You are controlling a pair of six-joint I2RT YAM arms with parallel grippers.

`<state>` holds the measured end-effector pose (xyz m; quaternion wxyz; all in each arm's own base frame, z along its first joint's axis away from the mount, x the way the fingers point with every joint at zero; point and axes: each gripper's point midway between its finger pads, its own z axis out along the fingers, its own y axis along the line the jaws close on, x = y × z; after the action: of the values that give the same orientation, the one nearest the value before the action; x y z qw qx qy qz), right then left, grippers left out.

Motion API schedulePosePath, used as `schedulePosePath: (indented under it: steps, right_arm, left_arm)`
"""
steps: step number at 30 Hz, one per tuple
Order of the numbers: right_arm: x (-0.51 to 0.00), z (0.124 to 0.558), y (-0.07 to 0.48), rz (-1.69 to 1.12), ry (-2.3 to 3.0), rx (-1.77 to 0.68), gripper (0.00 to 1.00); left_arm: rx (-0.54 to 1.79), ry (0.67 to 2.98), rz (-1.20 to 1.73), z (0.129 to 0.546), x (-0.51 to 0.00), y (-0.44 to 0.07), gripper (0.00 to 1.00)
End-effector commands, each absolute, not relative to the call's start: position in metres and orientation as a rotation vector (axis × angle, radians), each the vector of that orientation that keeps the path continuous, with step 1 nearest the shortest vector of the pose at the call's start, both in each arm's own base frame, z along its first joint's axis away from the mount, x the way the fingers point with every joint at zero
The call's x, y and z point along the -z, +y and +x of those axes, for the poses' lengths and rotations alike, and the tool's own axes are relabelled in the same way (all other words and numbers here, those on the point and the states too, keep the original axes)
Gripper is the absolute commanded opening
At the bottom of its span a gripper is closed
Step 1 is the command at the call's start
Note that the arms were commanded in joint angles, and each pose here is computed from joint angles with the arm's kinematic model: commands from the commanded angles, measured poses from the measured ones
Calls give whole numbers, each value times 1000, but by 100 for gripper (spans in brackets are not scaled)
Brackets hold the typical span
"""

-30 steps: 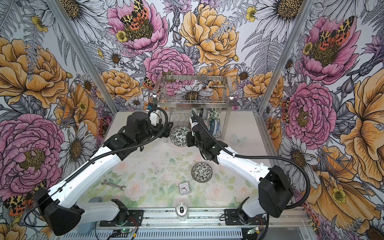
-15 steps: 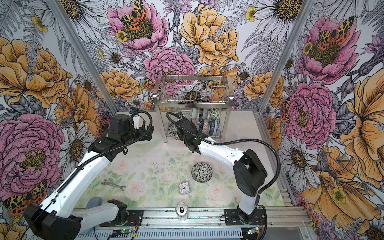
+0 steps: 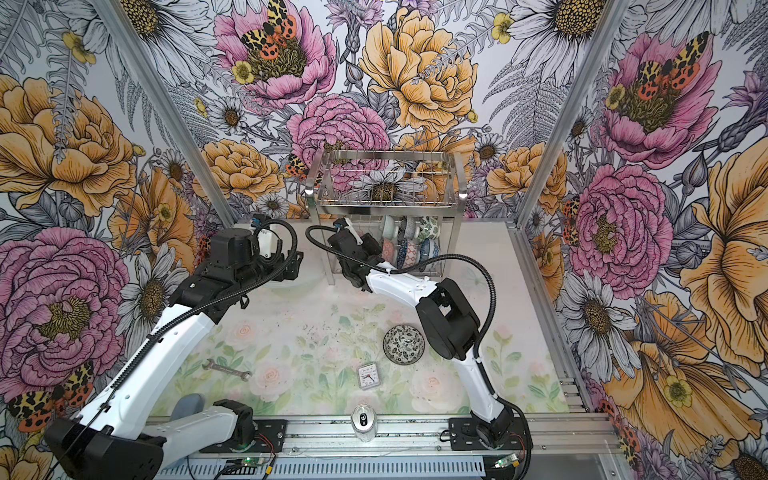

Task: Load the bowls into the dish rack
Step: 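Lower the leaf-patterned bowl into an upper rack slot with the right gripper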

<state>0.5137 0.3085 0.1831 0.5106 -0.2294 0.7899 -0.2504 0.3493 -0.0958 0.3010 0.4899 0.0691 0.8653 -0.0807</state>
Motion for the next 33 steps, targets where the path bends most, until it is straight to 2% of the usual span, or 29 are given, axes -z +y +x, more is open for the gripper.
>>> schedulePosePath:
  steps: [1, 17, 33]
  right_arm:
    - [-215, 536, 303, -451, 1805, 701, 0]
    - [-190, 605, 294, -403, 1758, 895, 0]
    - [-164, 640, 293, -394, 1733, 871, 0]
  left_arm:
    - [225, 2081, 177, 344, -309, -96, 99]
    - [244, 2060, 169, 342, -315, -94, 99]
    - [258, 2067, 162, 344, -313, -94, 99]
